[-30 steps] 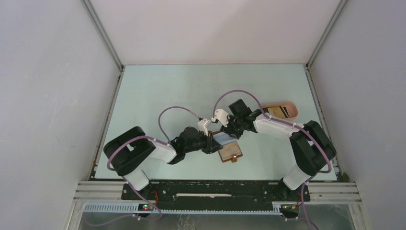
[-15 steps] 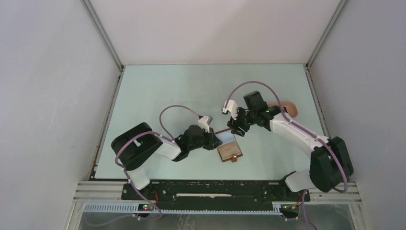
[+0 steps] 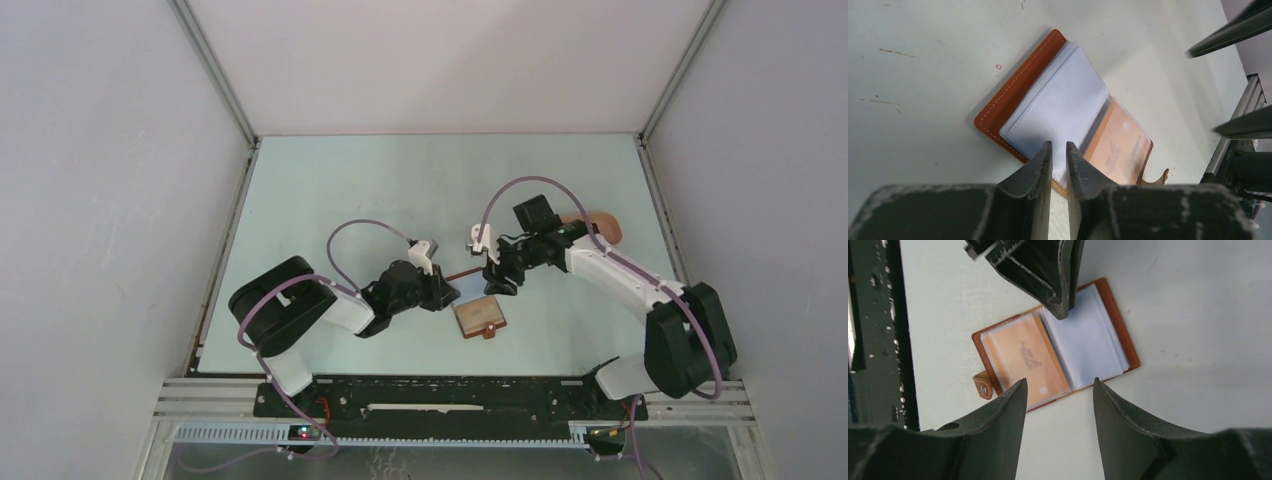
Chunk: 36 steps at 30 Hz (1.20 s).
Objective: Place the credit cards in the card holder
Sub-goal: Turn over the card holder at the center of the board.
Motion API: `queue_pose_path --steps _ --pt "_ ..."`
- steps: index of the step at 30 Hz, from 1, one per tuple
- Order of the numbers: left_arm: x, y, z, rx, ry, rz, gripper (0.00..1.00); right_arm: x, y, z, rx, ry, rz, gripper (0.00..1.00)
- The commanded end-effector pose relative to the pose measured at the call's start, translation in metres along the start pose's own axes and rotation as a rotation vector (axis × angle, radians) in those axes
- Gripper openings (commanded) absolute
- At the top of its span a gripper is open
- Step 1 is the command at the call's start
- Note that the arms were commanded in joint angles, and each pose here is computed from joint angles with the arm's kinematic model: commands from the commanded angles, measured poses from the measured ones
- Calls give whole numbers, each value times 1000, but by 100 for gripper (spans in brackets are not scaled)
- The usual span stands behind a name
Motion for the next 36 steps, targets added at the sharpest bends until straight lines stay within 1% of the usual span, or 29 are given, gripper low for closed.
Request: queue_pose_path --steps 1,4,9,21,26,28,30,36 --pt "3 8 -4 -27 -37 -49 20 -20 -15 1 23 26 100 59" --pt "3 7 -4 -28 -47 -50 20 -33 -22 3 49 51 166 59" --pt "6 5 -3 -31 -51 -51 20 -48 -33 11 84 114 243 63" --pt "9 1 -1 -28 -60 -51 20 -66 -44 23 137 169 335 68" --pt "9 0 -1 -27 -65 -50 19 -71 -46 27 142 184 355 71" --pt "9 -1 0 -27 -66 -47 19 -75 -48 25 141 172 377 69" --pt "10 -1 0 -26 -69 -46 19 -77 -49 24 141 160 390 66" --pt "9 -3 0 -28 -74 -43 19 -76 -43 15 105 112 375 51"
Point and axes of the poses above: each gripper's point midway between its finger pads, its own x axis back along the fingers, its own z axis along the line the jaws close on, y = z × x, the point moved 7 cm from there along x, back along the fingers, and after that the axes turned 5 degrees about x, right-handed, at the moved point
